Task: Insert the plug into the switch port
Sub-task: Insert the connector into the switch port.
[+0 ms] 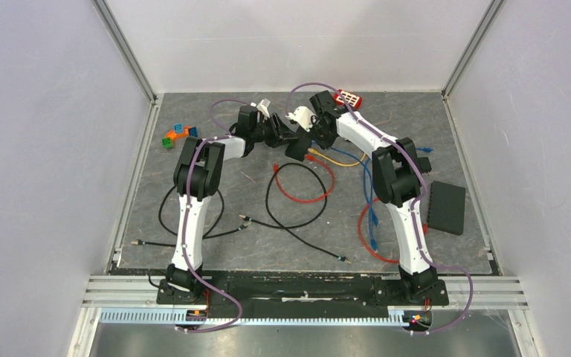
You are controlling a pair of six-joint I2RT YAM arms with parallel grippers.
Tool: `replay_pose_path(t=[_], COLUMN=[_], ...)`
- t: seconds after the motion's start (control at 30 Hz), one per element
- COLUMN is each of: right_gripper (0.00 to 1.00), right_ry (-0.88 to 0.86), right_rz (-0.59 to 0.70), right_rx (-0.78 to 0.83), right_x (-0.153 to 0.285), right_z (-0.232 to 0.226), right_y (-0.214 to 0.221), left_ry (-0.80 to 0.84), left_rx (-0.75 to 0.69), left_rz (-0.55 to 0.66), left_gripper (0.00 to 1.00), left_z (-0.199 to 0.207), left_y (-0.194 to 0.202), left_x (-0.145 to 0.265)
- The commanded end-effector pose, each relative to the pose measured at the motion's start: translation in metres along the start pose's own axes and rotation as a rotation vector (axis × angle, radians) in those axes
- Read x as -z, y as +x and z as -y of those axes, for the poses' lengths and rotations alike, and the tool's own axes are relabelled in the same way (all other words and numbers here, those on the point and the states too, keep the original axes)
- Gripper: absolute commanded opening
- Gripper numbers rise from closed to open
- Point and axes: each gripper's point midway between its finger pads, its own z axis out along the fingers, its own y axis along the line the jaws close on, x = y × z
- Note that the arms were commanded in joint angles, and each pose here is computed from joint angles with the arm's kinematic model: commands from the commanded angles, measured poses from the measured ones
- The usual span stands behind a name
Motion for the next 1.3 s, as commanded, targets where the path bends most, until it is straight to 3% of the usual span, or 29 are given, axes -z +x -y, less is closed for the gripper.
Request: replay_pose_path(t=[0.0,0.93,1.27], right_gripper=[0.00,0.00,0.00], right_ry=[0.008,-0.017,0.020], right_rz=[0.020,-0.008,0.085], right_rx=[0.002,0.011,-0.008], right_x=[0.009,-0.021,-0.019], right_z=[0.005,-0.002,0.002], right_y=[-0.006,0.005,-0.010], left_ry=[0.021,0.049,0.048], left_rx=[-0.037,-0.002,0.004], left_rz=[-0.028,-0.028,-0.038], left_gripper=[0.49,0.48,0.48], left_z=[0.019,0.022,0.021], left_y=[0.003,0.007,0.012], left_x=[0.003,0.001,-0.002])
